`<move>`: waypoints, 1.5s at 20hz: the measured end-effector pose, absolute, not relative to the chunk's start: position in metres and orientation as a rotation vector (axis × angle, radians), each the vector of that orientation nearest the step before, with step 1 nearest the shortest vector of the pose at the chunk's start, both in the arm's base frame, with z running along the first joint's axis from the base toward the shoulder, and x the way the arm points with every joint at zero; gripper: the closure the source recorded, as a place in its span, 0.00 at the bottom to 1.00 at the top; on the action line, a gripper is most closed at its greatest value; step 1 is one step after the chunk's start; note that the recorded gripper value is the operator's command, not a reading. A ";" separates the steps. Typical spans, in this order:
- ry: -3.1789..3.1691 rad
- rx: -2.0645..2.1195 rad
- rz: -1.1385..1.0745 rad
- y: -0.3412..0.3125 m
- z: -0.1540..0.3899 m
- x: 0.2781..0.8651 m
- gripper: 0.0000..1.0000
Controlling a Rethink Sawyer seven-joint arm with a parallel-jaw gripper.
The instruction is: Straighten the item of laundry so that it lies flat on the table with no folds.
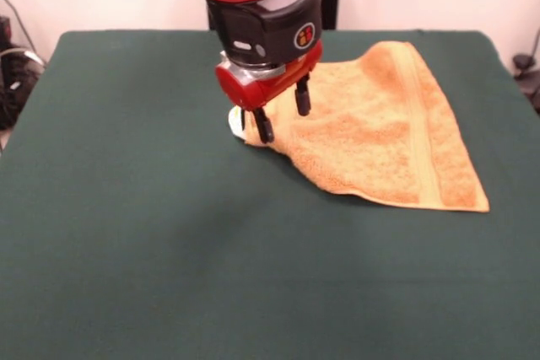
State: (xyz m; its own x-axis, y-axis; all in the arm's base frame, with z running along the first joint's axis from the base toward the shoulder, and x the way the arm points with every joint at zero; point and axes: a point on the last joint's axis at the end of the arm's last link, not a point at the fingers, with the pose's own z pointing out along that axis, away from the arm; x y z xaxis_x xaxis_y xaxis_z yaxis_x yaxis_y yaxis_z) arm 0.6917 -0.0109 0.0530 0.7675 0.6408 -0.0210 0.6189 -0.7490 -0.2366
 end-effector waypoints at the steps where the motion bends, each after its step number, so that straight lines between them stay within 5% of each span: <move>1: -0.993 -2.745 0.151 -0.010 0.052 0.691 0.00; 21: -0.987 -2.709 0.281 0.004 -0.049 0.658 0.00; 29: -0.994 -2.716 0.276 0.002 -0.049 0.662 0.00; 30: -0.995 -2.717 0.276 0.001 -0.049 0.662 1.00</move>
State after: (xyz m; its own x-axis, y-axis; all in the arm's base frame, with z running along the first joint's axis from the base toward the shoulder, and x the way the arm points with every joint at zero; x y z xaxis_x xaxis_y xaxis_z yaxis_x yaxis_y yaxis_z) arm 0.6621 0.0011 -0.0491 0.7514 0.6530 -0.0952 0.6089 -0.7417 -0.2814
